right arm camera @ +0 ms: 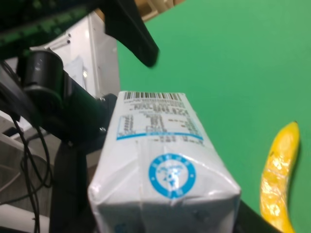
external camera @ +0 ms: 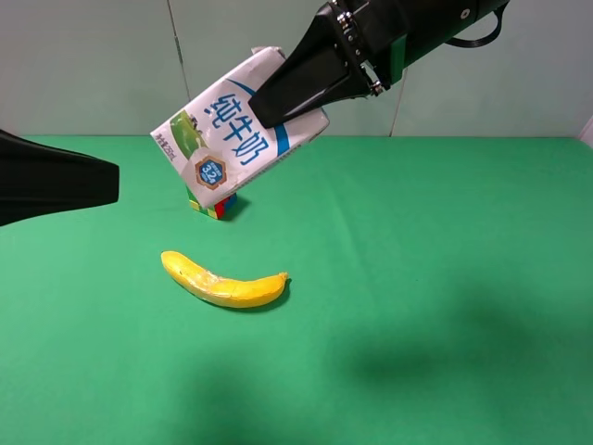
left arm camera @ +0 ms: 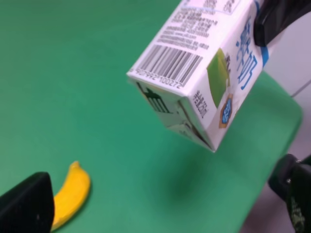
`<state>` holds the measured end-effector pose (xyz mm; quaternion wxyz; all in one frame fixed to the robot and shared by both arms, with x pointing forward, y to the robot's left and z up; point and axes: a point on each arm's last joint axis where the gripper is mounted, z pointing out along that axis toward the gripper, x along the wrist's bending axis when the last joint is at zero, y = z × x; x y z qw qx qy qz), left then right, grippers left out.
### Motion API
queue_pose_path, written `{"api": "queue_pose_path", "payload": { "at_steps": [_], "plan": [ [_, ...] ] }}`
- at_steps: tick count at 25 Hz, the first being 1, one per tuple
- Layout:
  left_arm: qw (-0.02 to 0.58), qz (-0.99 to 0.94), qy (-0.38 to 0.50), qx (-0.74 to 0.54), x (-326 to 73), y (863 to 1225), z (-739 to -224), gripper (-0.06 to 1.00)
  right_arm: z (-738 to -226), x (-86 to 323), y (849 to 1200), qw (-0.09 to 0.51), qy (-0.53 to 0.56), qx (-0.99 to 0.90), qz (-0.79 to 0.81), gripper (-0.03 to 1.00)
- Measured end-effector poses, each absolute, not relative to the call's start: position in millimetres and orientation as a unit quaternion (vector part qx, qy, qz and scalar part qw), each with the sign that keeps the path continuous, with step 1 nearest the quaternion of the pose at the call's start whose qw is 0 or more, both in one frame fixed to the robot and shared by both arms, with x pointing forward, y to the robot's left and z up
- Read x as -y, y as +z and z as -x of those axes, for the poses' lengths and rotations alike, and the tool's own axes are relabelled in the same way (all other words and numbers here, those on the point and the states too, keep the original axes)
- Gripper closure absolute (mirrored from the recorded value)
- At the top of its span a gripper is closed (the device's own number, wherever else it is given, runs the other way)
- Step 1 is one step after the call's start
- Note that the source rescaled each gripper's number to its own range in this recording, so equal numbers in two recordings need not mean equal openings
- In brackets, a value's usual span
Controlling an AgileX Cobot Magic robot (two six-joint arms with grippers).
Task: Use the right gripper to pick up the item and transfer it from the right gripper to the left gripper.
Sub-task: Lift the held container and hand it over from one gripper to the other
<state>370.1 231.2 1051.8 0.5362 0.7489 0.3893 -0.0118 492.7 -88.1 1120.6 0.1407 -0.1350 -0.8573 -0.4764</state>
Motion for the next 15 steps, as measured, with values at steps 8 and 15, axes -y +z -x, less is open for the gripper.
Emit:
{"api": "queue_pose_path", "payload": {
  "at_steps": [8,15],
  "plan": [
    [0.554,-0.743,-0.032,-0.375,-228.9,1044.5,-387.2,0.03,-492.6,87.7,1121.2,0.141,-0.48,0.855,0.134,0.96],
    [0.552,-0.745,-0.048,-0.372,-228.4,1036.9,-395.9,0.03,-492.5,87.4,1121.7,0.143,-0.482,0.854,0.134,0.96]
  ]
}}
